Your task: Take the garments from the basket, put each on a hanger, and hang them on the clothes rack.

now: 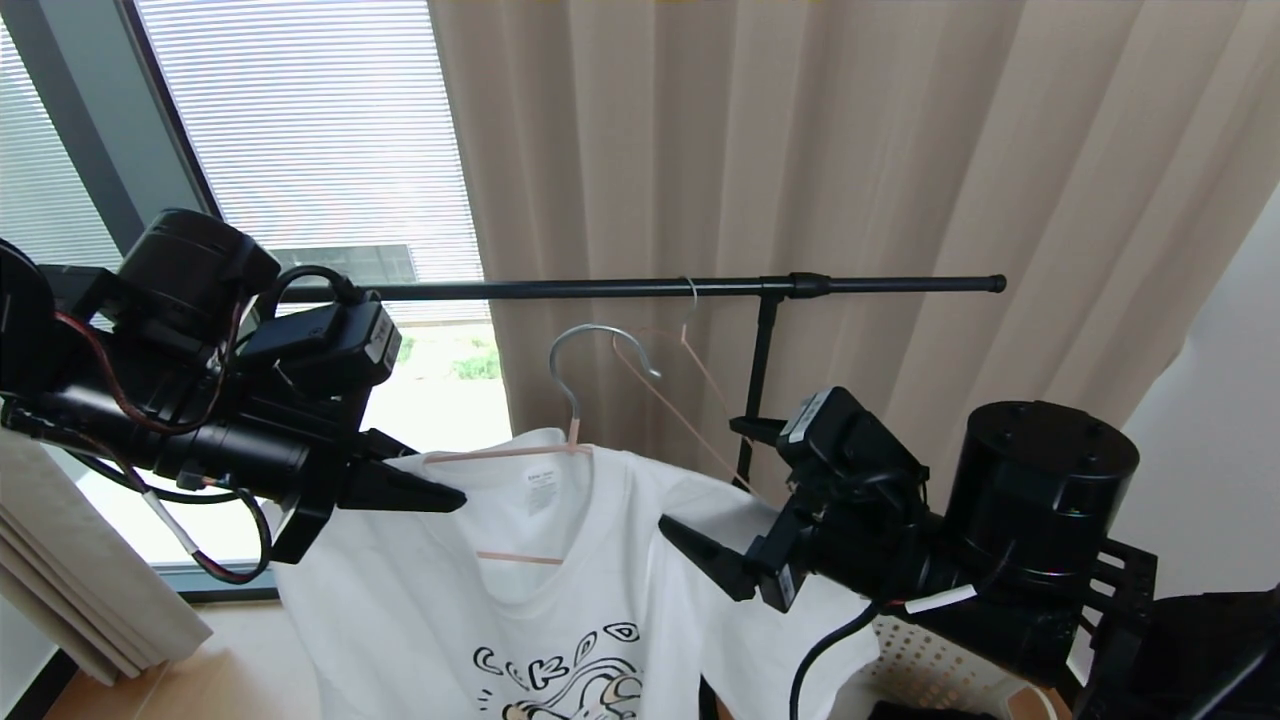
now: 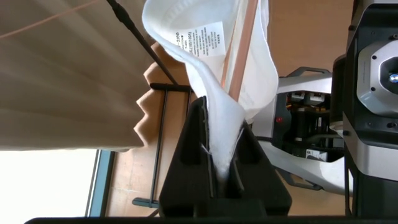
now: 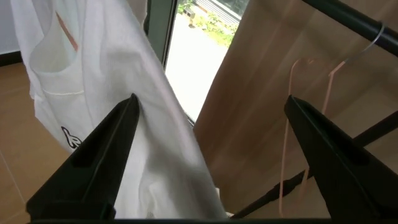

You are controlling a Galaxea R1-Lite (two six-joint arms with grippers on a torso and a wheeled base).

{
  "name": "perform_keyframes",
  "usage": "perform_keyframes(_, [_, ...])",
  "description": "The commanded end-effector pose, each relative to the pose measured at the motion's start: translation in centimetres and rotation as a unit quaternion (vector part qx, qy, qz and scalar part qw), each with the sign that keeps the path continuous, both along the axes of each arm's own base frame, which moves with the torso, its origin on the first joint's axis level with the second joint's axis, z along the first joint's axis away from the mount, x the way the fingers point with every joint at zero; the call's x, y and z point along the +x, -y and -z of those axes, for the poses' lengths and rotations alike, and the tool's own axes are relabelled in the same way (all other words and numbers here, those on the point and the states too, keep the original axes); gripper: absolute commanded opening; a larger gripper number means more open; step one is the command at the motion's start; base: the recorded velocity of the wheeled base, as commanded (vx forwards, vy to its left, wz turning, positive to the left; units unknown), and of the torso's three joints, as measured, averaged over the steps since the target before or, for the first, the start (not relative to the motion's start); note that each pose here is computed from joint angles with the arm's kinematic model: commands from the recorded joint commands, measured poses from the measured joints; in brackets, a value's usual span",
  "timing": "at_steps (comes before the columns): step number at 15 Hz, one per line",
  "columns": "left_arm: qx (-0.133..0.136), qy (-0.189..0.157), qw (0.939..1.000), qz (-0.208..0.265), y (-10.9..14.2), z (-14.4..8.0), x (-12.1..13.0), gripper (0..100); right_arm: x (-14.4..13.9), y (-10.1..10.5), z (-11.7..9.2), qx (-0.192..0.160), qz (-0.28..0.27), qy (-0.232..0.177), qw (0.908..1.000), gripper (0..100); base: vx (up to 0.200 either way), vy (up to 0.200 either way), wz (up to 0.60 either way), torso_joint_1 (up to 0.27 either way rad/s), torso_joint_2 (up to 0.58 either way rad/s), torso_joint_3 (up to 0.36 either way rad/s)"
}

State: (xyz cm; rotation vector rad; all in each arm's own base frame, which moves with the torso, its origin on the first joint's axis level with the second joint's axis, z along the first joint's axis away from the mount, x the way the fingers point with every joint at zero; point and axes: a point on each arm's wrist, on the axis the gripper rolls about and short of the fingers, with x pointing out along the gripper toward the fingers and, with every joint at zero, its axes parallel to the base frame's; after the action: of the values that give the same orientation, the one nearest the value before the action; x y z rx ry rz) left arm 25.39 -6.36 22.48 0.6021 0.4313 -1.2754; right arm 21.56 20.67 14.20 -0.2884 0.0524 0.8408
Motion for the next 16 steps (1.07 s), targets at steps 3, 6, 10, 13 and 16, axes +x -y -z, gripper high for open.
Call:
perform_keyframes(3, [-0.001, 0.005, 0.9999, -0.011, -0.7, -0.3, -0.4, 0, -0.8, 1.6, -0.7, 0.004, -0.044, 0.0, 0.999, 100, 0.0, 0.0, 0.0, 0.0, 0.0, 0.0])
perform_keyframes(6, [-0.003, 0.009, 0.9998, -0.018, -1.1, -0.5, -0.8, 0, -1.0, 2.5, -0.8, -0.006, -0.077, -0.015, 0.9969, 100, 0.0, 0.0, 0.0, 0.0, 0.0, 0.0])
perform_keyframes(10, [-0.004, 0.013, 0.9996, -0.024, -1.5, -0.7, -1.3, 0, -0.1, 4.6, 0.2, -0.023, -0.123, -0.015, 0.992, 100, 0.0, 0.0, 0.0, 0.0, 0.0, 0.0])
perform_keyframes(13, [-0.005, 0.016, 0.9994, -0.031, -1.9, -0.8, -1.6, 0, -0.2, 4.7, 0.5, -0.026, -0.129, -0.017, 0.9911, 100, 0.0, 0.0, 0.0, 0.0, 0.0, 0.0])
perform_keyframes(16, [-0.005, 0.022, 0.9989, -0.041, -2.5, -1.0, -2.2, 0, 0.4, 4.8, 1.0, -0.032, -0.122, -0.022, 0.9917, 100, 0.0, 0.0, 0.0, 0.0, 0.0, 0.0])
